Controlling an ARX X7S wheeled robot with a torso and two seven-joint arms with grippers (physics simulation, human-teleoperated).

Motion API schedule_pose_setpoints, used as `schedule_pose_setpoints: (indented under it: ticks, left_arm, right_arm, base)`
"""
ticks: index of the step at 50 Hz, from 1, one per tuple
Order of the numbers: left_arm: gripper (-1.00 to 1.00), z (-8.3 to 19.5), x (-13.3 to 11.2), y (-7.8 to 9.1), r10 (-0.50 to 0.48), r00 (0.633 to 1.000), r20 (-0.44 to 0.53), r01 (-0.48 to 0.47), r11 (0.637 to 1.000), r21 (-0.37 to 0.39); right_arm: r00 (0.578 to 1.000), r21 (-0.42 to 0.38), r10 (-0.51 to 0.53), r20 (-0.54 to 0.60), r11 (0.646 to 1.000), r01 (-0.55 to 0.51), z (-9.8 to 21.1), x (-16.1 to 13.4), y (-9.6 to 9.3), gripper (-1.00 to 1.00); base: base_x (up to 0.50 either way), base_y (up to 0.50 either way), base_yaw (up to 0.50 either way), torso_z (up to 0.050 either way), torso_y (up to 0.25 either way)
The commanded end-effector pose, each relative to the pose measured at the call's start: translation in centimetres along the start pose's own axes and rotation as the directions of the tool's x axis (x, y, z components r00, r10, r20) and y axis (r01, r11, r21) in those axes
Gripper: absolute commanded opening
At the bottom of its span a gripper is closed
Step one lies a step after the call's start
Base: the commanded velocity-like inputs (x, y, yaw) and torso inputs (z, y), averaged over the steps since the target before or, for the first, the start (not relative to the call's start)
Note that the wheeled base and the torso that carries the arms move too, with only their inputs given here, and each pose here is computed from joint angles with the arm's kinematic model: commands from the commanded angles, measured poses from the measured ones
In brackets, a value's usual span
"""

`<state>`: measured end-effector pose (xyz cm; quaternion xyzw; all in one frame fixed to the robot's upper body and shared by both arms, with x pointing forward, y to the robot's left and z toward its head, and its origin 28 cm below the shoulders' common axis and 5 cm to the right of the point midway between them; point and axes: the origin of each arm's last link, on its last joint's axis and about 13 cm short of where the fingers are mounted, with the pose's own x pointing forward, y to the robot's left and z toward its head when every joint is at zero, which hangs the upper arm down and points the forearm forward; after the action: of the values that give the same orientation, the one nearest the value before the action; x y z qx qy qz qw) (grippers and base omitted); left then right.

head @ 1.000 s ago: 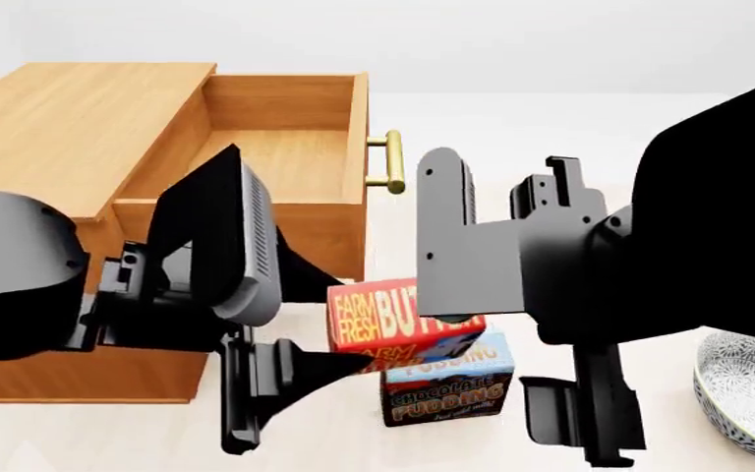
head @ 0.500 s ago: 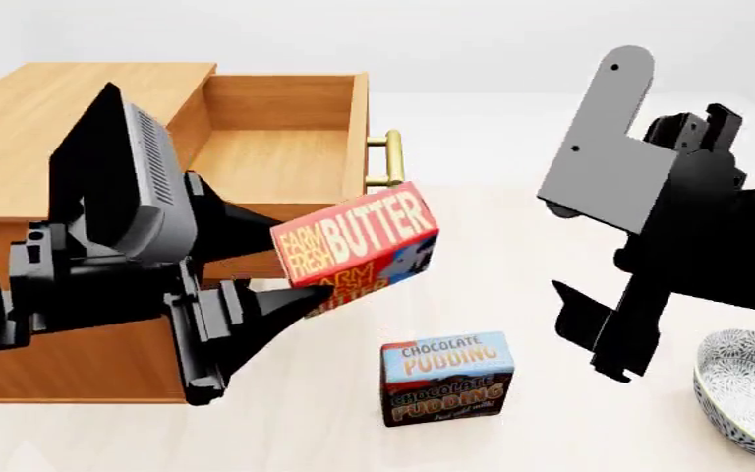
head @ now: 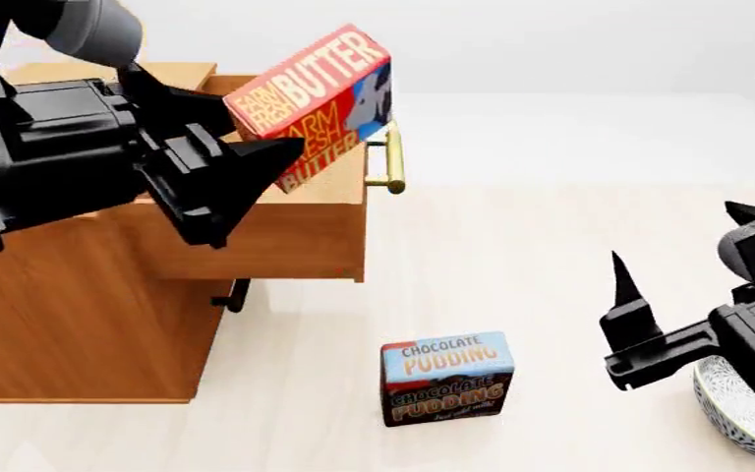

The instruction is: Put the butter at the back in the top drawer of the cabinet and close it.

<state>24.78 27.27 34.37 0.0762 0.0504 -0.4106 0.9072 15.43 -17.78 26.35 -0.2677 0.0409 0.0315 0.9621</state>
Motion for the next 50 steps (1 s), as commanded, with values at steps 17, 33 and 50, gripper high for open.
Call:
schedule_pose_setpoints:
  ticks: [17, 33, 50]
  left_arm:
    - [-1.0, 5.9, 5.6, 4.4, 0.233, 0.971, -0.048, -0.235, 0.97, -0.064]
    - [-1.0, 6.2, 8.7, 7.0, 0.328, 0.937, -0.123, -0.34, 0.935, -0.097]
    - [-1.0, 5.2, 10.2, 8.8, 0.361, 0.919, -0.161, -0.384, 0.912, -0.147]
  right_arm:
    - [0.976, 0.153, -0.127, 0.176, 0.983, 0.1, -3.5, -3.2, 3.9, 1.0]
    - [0.977, 0.162, -0.132, 0.166, 0.981, 0.104, -3.9, -3.4, 4.3, 1.0]
    - [0.978, 0.165, -0.131, 0.16, 0.981, 0.105, -4.0, -3.5, 4.4, 1.0]
  base:
    - [0.0, 0.0, 0.0, 0.001, 0.001]
    - [0.0, 0.0, 0.0, 0.001, 0.001]
    - [0.0, 0.0, 0.0, 0.0, 0.002]
